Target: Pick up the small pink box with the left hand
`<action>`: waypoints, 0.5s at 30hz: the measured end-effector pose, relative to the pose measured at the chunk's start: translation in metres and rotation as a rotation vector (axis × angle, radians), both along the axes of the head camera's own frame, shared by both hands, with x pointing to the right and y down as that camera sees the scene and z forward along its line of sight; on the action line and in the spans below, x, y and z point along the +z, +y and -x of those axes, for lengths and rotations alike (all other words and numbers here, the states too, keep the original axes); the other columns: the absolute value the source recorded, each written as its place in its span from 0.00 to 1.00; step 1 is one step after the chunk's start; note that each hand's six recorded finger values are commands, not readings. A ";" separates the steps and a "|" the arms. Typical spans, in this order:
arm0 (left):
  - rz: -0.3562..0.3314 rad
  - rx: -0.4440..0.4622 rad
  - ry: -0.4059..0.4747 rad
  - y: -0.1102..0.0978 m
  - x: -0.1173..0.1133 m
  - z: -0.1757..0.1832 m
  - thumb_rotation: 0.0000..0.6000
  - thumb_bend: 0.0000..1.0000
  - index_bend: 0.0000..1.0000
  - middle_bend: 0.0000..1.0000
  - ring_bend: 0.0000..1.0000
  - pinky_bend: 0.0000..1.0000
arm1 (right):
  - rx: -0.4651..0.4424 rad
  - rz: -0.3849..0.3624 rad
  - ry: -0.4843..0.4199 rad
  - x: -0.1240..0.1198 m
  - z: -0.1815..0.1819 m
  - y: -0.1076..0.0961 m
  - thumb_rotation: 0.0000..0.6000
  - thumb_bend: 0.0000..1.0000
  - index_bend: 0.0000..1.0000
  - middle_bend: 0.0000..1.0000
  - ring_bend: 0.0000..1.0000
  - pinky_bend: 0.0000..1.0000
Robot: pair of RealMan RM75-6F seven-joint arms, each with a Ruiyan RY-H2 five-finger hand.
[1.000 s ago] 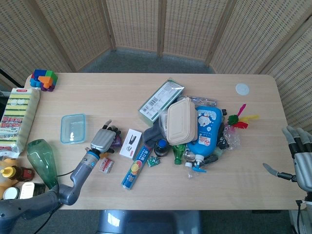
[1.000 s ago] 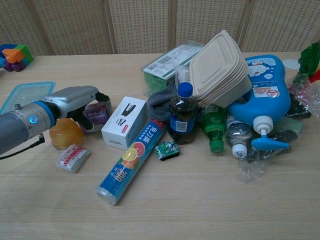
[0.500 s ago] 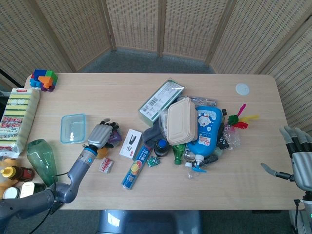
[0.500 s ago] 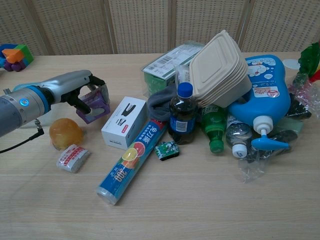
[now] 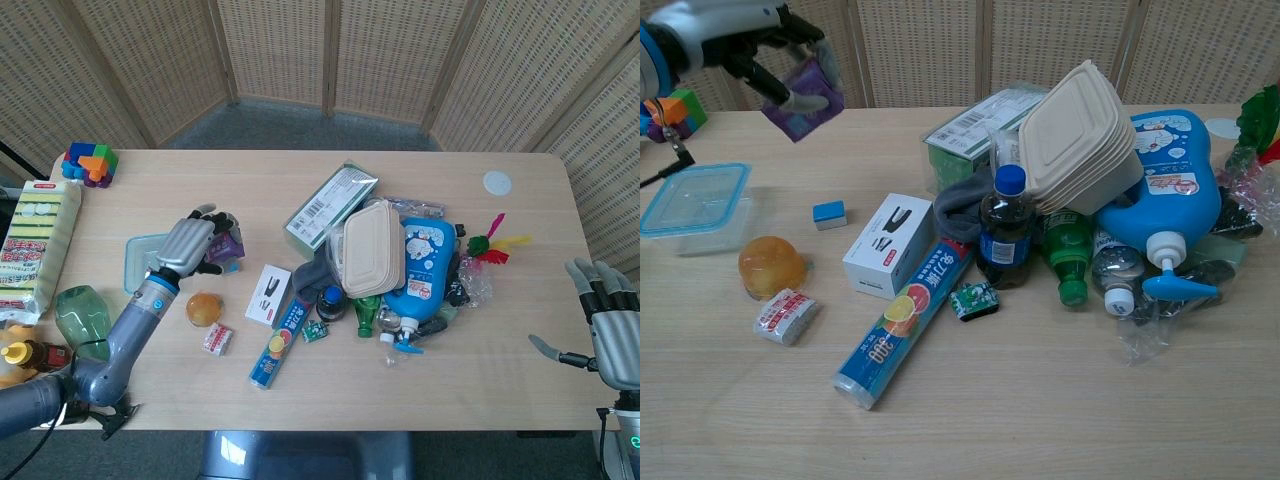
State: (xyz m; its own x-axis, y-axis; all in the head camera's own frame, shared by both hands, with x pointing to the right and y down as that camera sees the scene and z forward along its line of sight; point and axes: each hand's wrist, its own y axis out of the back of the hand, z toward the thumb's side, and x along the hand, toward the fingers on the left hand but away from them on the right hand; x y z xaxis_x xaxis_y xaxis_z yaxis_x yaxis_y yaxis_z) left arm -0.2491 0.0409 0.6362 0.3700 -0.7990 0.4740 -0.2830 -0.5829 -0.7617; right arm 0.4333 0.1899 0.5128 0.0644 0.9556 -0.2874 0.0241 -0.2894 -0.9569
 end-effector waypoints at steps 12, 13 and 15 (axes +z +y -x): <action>-0.127 -0.014 0.030 -0.046 -0.069 0.004 1.00 0.41 0.44 0.47 0.50 0.12 | -0.005 -0.001 -0.004 0.002 0.003 -0.003 0.44 0.16 0.00 0.03 0.00 0.00; -0.131 -0.015 0.037 -0.047 -0.071 0.004 1.00 0.41 0.44 0.47 0.50 0.12 | -0.004 -0.002 -0.003 0.002 0.002 -0.003 0.44 0.16 0.00 0.03 0.00 0.00; -0.137 -0.016 0.047 -0.050 -0.075 0.003 1.00 0.41 0.44 0.47 0.50 0.12 | -0.003 -0.001 -0.002 0.002 0.002 -0.003 0.44 0.17 0.00 0.03 0.00 0.00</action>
